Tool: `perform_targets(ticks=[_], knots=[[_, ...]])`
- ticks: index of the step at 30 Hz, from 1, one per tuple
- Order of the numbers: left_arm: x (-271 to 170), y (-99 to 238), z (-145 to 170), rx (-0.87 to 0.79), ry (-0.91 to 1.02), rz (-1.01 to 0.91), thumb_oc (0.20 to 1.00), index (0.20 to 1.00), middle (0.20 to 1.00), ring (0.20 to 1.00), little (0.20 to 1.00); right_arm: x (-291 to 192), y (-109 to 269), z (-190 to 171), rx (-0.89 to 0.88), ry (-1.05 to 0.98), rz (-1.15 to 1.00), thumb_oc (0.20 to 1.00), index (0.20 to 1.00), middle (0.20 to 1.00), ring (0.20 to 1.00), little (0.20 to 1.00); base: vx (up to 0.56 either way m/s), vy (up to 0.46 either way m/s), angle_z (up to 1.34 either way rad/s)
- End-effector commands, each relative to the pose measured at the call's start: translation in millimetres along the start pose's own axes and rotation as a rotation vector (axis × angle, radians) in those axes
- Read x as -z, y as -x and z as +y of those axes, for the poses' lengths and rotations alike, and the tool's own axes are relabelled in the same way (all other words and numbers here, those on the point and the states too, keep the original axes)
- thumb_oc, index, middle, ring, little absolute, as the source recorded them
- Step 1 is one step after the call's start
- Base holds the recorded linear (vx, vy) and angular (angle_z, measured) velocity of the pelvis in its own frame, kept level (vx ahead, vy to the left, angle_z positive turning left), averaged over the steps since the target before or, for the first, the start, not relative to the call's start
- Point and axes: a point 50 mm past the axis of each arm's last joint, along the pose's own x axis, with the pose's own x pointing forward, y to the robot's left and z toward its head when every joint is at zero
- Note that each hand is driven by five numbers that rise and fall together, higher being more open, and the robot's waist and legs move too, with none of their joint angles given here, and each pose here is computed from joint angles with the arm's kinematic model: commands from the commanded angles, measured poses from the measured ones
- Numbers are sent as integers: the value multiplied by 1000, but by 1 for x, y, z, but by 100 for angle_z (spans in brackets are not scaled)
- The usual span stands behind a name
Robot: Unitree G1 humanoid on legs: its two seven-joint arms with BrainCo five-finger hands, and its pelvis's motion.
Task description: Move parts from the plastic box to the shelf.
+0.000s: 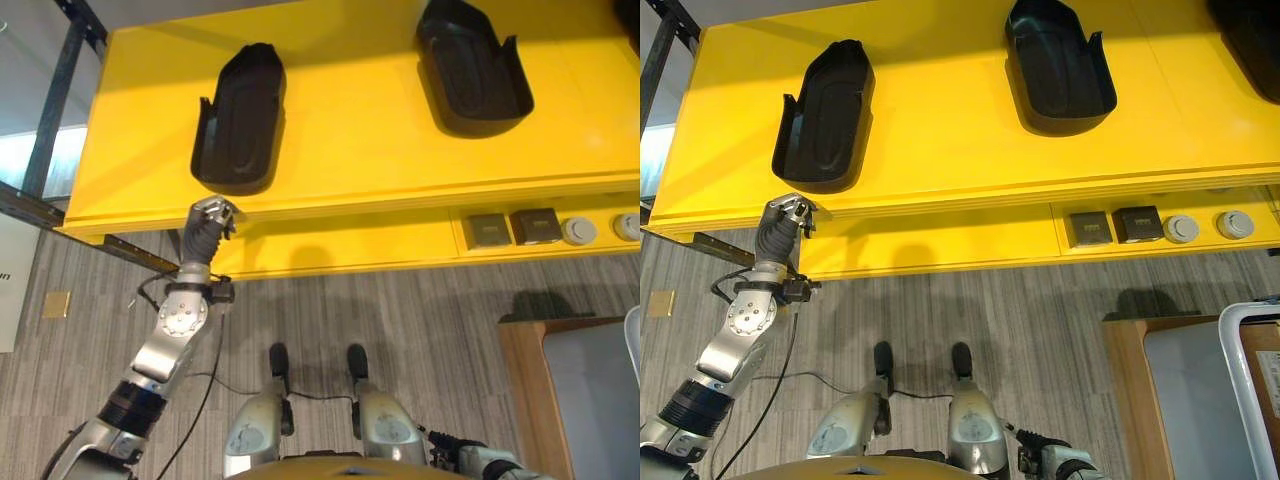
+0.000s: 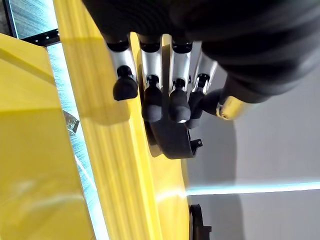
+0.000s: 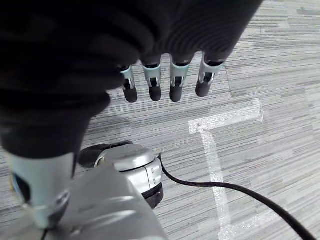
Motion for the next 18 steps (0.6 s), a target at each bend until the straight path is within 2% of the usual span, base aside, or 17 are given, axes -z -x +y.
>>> perform_targets(ticks=[1,10,18], knots=[[-21,-12,-6,-10,39,-128,200,200,200,200,200,2,-2,20,-50,6,19,1000,1000,1000,1000,1000,0,0,0],[-38,-29,-5,-55,15,-201,200,200,200,200,200,3,-2,20,-50,36,21,1000,1000,1000,1000,1000,4,0,-1],[-29,-46,-1,-85,-46,-120,200,200,200,200,200,3,-2,21,-55,74,26,1000,1000,1000,1000,1000,24,3,-5]])
